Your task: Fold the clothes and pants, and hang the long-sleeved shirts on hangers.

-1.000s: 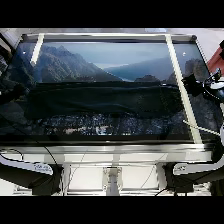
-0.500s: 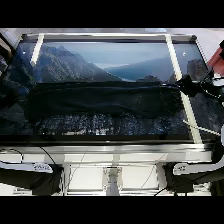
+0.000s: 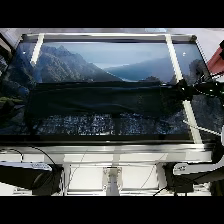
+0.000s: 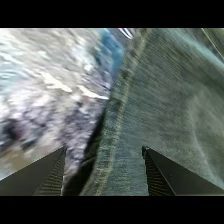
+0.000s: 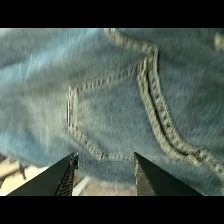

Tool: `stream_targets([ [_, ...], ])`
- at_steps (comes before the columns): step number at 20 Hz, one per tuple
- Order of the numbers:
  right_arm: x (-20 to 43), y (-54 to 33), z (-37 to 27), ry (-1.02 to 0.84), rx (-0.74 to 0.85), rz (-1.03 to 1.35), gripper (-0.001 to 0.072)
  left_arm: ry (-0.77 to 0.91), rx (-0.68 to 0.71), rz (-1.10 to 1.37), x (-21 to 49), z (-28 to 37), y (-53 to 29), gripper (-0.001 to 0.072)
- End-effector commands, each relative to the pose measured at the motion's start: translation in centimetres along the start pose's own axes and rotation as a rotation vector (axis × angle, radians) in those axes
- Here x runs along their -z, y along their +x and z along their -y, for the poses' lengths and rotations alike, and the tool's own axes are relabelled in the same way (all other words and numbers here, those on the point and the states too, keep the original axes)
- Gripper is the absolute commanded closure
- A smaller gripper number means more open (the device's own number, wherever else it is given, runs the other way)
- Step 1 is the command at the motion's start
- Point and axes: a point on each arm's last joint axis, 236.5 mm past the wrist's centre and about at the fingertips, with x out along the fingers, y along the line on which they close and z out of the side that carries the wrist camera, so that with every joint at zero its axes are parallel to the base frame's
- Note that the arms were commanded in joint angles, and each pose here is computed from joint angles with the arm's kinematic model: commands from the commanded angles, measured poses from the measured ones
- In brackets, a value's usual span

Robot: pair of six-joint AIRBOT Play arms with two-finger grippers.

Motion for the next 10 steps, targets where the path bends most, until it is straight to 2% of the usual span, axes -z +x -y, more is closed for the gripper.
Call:
stream_targets([
  [1, 1.3, 0.0, -0.4, 0.004, -0.013, -0.056, 0.0310, 0.080, 0.025, 0.014, -0.7, 0.8, 1.2, 0.0167],
  [4, 1.5, 0.4, -0.9, -0.011, -0.012, -0.064, 0.0310, 0.122, 0.003, 0.045, -2.7, 1.7, 1.8, 0.0167],
  [10, 1.4, 2.0, -1.8, -0.063, 0.021, -0.061, 0.0310, 0.126, 0.061, -0.016, -3.9, 4.1, 4.3, 0.0167],
])
